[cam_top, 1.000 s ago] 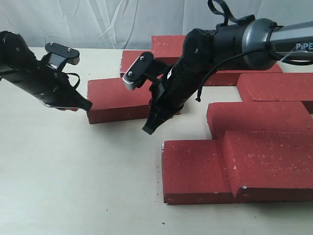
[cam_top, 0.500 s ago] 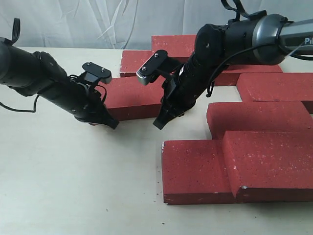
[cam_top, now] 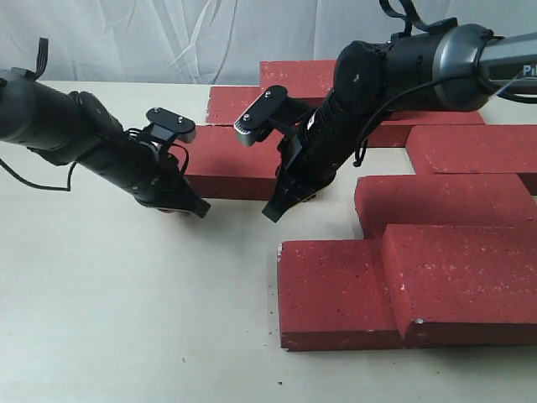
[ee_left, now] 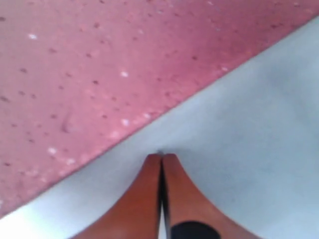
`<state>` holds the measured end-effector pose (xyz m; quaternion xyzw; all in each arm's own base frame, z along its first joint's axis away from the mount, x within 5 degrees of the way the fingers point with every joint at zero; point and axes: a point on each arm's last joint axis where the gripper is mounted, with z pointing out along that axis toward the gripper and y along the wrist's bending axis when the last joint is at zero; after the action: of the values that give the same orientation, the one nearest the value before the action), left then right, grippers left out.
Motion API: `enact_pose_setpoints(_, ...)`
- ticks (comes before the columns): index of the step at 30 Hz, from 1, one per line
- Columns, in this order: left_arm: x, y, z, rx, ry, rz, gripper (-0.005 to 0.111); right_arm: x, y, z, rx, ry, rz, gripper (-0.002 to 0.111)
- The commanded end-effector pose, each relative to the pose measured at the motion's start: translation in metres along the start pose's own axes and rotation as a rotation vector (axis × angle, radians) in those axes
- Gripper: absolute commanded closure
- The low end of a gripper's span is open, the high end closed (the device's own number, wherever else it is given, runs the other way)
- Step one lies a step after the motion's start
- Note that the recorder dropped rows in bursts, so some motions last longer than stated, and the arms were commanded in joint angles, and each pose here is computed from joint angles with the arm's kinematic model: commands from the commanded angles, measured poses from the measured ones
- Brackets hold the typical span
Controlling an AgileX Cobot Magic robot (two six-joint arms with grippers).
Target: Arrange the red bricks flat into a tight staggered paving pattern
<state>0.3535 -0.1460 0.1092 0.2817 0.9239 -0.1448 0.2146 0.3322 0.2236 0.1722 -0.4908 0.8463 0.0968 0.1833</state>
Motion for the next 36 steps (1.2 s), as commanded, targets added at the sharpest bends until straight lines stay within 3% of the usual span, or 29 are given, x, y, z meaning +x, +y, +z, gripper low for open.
enact_pose_setpoints(1, -0.004, -0.014, -0.019, 0.103, 0.035, 0.038, 0.107, -0.002, -0.001, -0.004, 0.007, -0.018, 0.007, 0.109)
enact_pose_setpoints(4, -0.009, -0.022, -0.044, 0.135, 0.038, 0.102, 0.107, -0.004, 0.001, -0.004, -0.021, -0.042, 0.055, 0.109)
enact_pose_setpoints(7, -0.013, -0.020, -0.071, 0.094, -0.002, 0.139, 0.107, -0.007, 0.006, -0.004, -0.060, -0.065, 0.027, 0.109)
enact_pose_setpoints(9, -0.013, -0.007, -0.082, 0.015, -0.059, 0.105, 0.107, -0.007, 0.009, 0.001, -0.076, -0.060, -0.006, 0.109)
enact_pose_setpoints(12, -0.002, 0.025, -0.085, -0.090, -0.103, -0.044, 0.107, -0.008, 0.004, 0.013, -0.027, -0.087, -0.018, 0.109)
enact_pose_setpoints(16, 0.013, 0.058, -0.084, -0.154, -0.114, -0.190, 0.107, -0.008, -0.004, 0.025, 0.030, -0.112, -0.008, 0.109)
enact_pose_setpoints(19, 0.017, 0.072, -0.079, -0.185, -0.140, -0.270, 0.107, -0.005, -0.004, 0.032, 0.026, -0.091, -0.015, 0.109)
enact_pose_setpoints(25, 0.021, 0.077, -0.049, -0.208, -0.111, -0.274, 0.107, -0.006, -0.008, 0.035, 0.062, -0.115, -0.020, 0.109)
enact_pose_setpoints(36, 0.005, 0.064, -0.022, -0.171, -0.106, -0.236, 0.107, -0.004, -0.011, 0.044, 0.095, -0.104, -0.056, 0.109)
